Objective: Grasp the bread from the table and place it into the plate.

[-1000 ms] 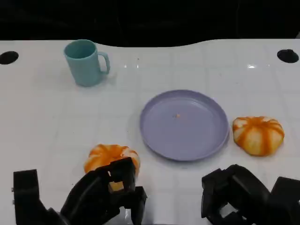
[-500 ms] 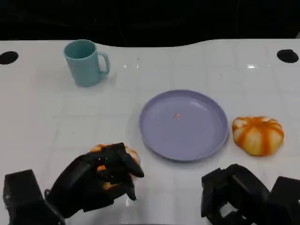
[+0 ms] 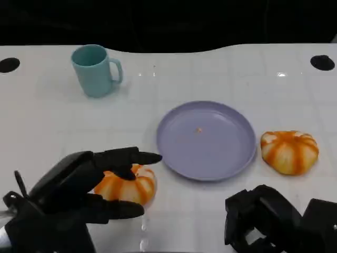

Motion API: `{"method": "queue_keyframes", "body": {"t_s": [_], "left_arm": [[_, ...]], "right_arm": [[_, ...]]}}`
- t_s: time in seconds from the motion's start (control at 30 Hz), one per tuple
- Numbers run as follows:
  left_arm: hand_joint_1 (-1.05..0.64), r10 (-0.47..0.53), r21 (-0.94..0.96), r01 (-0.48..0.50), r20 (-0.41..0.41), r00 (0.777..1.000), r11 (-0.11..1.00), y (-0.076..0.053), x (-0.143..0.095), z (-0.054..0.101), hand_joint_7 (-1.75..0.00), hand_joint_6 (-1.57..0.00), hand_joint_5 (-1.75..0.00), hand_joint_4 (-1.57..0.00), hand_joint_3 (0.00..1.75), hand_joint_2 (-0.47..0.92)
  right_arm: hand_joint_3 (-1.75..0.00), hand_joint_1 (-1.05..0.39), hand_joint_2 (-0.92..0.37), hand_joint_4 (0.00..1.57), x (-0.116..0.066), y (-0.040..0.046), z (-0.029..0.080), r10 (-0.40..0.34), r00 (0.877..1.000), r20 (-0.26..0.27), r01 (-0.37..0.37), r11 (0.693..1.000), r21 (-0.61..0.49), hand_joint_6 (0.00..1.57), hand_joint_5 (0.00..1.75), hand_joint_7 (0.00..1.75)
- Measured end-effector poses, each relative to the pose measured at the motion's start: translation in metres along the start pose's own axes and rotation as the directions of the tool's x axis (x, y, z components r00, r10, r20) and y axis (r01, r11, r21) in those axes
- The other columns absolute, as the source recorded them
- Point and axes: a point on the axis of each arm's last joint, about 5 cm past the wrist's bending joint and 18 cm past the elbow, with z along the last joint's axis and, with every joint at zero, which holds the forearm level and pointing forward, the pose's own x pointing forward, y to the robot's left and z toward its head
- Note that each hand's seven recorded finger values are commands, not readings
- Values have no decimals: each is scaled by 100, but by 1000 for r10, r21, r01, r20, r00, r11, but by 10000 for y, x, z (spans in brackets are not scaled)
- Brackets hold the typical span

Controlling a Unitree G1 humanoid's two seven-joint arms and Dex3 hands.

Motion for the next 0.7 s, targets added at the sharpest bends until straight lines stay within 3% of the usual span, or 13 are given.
{"method": "queue_keyframes", "body": {"t_s": [0.17,0.33,0.7], "left_arm": [[-71,-14,282,26,-43,999,959,55,2,136,0,-27,-38,-35,5,92],[-70,-16,493,64,-101,995,867,36,28,233,0,-22,-32,-31,1,89],[-64,-58,628,179,-208,976,757,-45,214,248,0,-24,-26,-30,0,77]], "right_arm": [[-128,-105,-11,156,3,4,-1,4,1000,4,-4,1000,11,157,127,98],[-128,-105,-12,156,5,4,2,5,1000,5,-5,1000,19,157,127,99],[-129,-105,-9,157,14,2,5,-1,1000,-4,1,1000,26,157,125,101]]}}
